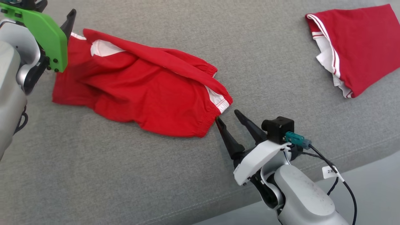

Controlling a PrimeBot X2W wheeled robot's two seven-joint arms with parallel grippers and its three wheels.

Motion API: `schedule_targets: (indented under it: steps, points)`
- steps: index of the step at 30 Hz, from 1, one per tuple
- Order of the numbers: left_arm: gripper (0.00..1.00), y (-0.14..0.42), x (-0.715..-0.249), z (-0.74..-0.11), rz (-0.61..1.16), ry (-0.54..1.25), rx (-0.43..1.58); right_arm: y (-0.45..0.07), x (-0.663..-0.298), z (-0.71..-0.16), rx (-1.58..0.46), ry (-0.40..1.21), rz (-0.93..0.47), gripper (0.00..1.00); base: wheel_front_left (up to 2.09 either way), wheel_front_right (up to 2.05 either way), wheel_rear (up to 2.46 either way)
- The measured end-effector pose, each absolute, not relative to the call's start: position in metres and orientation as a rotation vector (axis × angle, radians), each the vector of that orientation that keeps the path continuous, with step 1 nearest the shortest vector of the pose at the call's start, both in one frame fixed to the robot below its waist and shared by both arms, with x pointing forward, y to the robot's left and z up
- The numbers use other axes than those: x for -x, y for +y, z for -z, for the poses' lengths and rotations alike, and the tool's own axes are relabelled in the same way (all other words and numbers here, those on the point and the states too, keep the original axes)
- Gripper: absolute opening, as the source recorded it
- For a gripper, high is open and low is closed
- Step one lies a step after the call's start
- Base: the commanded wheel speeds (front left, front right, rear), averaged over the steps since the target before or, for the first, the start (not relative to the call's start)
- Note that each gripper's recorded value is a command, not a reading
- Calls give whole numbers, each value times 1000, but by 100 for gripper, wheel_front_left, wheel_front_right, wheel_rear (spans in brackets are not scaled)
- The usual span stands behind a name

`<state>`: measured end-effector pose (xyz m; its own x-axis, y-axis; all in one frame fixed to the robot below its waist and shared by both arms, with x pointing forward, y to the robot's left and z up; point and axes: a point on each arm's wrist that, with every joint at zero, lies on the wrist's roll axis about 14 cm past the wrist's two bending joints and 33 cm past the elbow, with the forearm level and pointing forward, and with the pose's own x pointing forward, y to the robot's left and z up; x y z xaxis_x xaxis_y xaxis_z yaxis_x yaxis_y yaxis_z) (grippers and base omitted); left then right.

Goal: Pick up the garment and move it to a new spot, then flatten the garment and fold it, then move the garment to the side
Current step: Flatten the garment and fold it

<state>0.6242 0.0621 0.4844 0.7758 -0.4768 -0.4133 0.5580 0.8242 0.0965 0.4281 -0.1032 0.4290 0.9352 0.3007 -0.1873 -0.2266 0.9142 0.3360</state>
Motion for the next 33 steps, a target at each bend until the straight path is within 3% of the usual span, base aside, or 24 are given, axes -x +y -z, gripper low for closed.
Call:
schedule_targets:
  steps: [14, 24, 25, 27, 28, 30, 31, 33]
  points:
    - [100, 84, -570, -497, 513, 299, -64, -48, -409, -408, -512, 421, -376, 100, 0, 0, 0]
    - [100, 102, -509, -511, 426, 206, 54, -30, -434, -409, -565, 419, -383, 100, 0, 0, 0]
    - [100, 111, -497, -515, 392, 187, 66, -24, -437, -410, -575, 422, -388, 94, 0, 0, 0]
    - [100, 121, -485, -518, 353, 171, 74, -17, -441, -413, -580, 416, -400, 47, 0, 0, 0]
    - [100, 125, -479, -519, 338, 165, 76, -15, -443, -415, -574, 409, -403, 47, 0, 0, 0]
    - [100, 131, -468, -525, 308, 140, 94, -11, -450, -422, -560, 383, -415, 9, 0, 0, 0]
    - [100, 133, -463, -528, 292, 126, 107, -10, -453, -425, -549, 370, -420, 0, 0, 0, 0]
    - [100, 136, -454, -532, 271, 105, 121, -8, -457, -432, -514, 349, -433, 0, 0, 0, 0]
